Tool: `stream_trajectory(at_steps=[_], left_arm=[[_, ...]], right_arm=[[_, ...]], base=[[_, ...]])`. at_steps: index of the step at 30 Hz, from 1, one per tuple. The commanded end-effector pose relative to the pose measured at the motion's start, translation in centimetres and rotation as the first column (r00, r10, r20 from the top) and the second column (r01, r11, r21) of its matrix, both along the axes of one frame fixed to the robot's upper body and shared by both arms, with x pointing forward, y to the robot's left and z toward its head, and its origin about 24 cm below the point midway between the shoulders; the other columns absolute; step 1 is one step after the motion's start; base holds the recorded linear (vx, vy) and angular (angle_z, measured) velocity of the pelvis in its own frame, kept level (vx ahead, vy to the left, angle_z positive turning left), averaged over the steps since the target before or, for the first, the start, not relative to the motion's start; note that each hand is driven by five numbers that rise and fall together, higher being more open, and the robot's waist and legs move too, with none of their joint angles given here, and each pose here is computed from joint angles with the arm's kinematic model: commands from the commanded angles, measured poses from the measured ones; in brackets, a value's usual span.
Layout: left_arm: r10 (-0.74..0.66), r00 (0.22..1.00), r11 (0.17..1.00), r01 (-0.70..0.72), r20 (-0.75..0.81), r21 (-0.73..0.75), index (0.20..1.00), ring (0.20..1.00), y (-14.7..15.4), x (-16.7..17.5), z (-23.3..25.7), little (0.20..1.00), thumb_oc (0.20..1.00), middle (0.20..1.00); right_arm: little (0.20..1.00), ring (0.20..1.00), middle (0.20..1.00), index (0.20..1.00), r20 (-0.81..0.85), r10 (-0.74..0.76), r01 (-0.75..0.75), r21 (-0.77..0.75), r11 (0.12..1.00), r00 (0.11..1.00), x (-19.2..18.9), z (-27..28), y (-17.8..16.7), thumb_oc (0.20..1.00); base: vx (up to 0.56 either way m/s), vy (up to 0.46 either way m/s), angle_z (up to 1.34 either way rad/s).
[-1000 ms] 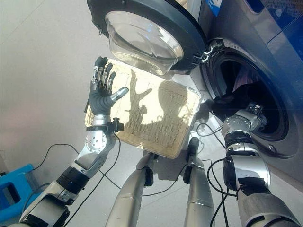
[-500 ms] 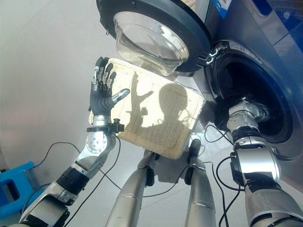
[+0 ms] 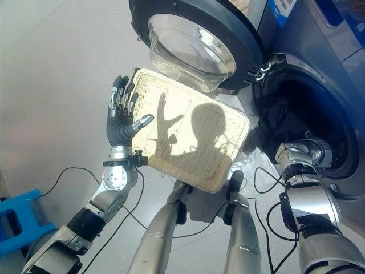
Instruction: Put the clothes into the washing machine.
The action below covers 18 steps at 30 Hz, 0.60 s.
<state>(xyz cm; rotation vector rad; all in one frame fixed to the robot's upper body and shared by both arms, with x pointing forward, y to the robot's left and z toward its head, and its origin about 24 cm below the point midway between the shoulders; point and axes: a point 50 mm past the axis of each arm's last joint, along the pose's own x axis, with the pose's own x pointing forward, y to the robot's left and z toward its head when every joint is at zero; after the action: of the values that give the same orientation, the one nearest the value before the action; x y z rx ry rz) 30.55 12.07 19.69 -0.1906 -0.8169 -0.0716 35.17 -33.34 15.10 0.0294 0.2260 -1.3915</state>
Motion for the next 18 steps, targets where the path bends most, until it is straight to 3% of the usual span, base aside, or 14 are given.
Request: stream_trajectory(at_steps=[1,7,14,15,18], left_arm=[[-0.052,0.99,0.998,0.055,0.13,-0.018,1.0,1.0,-1.0,-1.6,1.2,1.0,1.0,1.0],[-0.047,0.99,0.998,0.05,0.132,-0.026,1.0,1.0,-0.9,-1.6,1.2,1.0,1.0,1.0],[-0.043,0.992,0.998,0.047,0.115,-0.038,1.0,1.0,-0.9,-1.5,0.8,1.0,1.0,1.0],[-0.033,0.994,0.998,0.038,0.102,-0.046,1.0,1.0,-0.8,-1.3,0.5,1.0,1.0,1.0],[-0.021,0.995,0.998,0.026,0.097,-0.052,1.0,1.0,-0.7,-1.5,0.1,1.0,1.0,1.0]], right_arm=[[1.0,1.0,1.0,1.0,0.047,-0.09,0.094,-0.097,0.991,0.995,-1.2,1.6,-2.2,1.0],[1.0,1.0,1.0,1.0,0.115,-0.144,0.16,-0.149,0.976,0.983,-1.6,2.0,-2.1,1.0],[1.0,1.0,1.0,1.0,0.224,-0.105,0.153,-0.21,0.966,0.969,-1.2,2.0,-0.9,1.0],[1.0,1.0,1.0,1.0,0.214,-0.026,0.093,-0.31,0.946,0.976,-0.7,1.6,0.7,1.0],[1.0,1.0,1.0,1.0,0.186,0.025,0.052,-0.395,0.917,0.982,-0.6,0.8,2.2,1.0]], base=[[-0.01,0.031,-0.02],[0.0,0.013,0.0],[0.0,0.021,0.0],[-0.01,0.046,-0.01],[-0.01,0.026,-0.02]])
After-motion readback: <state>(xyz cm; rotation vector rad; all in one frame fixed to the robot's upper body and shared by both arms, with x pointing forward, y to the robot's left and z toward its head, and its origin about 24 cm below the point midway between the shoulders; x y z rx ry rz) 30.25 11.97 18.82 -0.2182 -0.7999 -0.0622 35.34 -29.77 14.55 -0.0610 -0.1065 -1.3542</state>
